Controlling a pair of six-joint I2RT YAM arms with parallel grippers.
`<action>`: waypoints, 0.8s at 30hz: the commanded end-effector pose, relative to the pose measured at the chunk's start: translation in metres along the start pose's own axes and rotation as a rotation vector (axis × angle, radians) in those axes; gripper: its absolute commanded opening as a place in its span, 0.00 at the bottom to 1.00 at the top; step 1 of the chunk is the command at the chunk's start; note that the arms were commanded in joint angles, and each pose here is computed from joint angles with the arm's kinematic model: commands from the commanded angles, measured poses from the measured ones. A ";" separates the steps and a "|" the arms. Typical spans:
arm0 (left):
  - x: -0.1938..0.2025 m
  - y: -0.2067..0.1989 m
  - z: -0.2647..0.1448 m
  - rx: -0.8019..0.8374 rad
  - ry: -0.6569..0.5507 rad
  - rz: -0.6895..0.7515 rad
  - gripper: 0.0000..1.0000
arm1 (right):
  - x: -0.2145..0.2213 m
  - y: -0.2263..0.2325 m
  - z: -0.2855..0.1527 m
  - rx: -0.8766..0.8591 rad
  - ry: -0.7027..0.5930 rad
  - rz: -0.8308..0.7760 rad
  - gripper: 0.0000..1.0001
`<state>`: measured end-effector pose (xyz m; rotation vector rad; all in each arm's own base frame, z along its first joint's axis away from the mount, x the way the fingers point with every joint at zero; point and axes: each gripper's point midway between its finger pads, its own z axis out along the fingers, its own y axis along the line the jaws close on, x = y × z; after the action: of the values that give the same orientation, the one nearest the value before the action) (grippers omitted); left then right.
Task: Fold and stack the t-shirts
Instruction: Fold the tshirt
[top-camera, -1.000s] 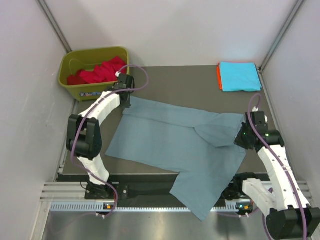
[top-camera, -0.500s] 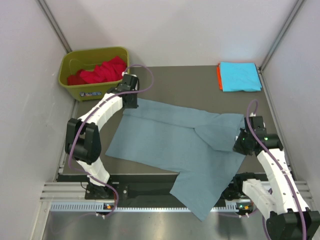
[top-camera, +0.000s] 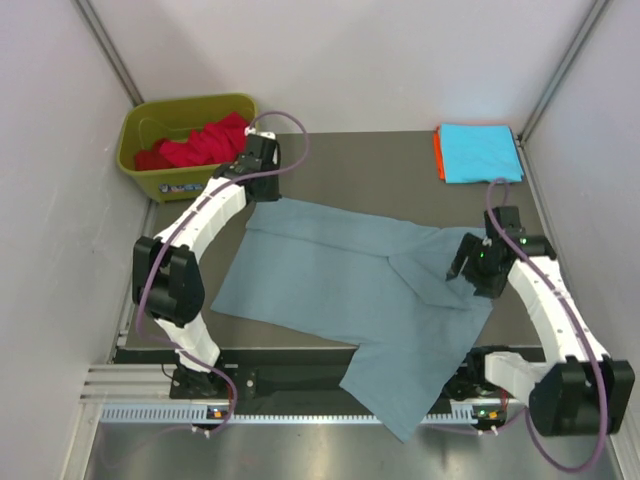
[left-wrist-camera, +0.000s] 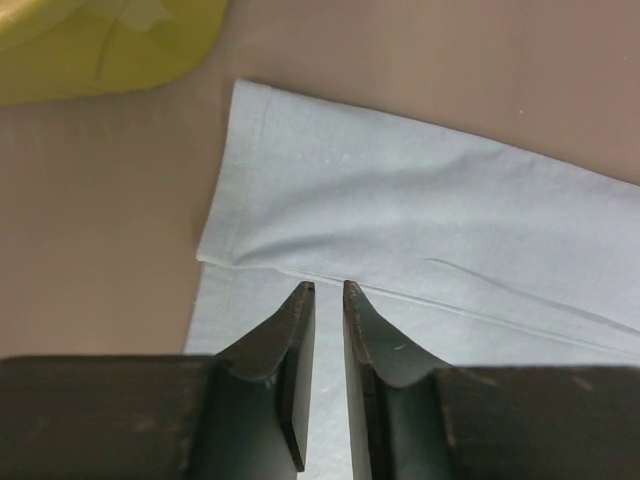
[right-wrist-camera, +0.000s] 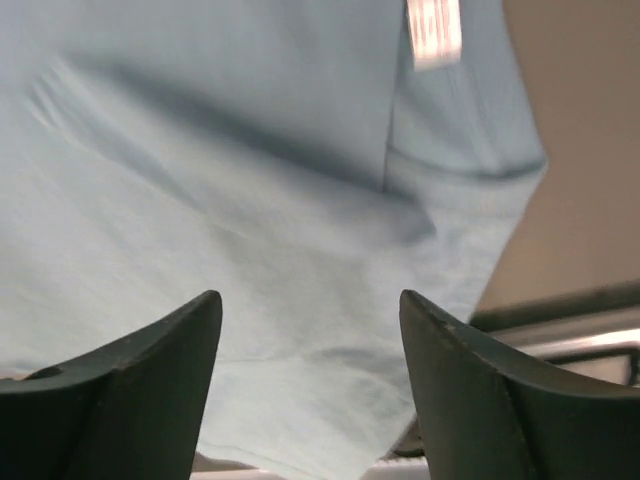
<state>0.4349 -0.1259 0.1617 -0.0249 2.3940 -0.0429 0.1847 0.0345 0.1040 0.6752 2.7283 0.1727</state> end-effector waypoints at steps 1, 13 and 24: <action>0.003 -0.006 0.003 0.023 0.024 -0.042 0.22 | -0.082 0.008 -0.008 -0.025 -0.196 0.040 0.73; 0.042 -0.021 0.035 0.109 0.110 0.001 0.22 | -0.188 -0.015 0.028 0.033 -0.264 0.133 0.44; 0.085 -0.158 -0.014 0.749 0.270 0.026 0.34 | -0.079 0.001 0.040 -0.086 0.065 0.120 0.62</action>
<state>0.3912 -0.2264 0.0952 0.2215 2.5880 -0.6352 0.2953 -0.0265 0.0917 0.8400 2.6287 0.2263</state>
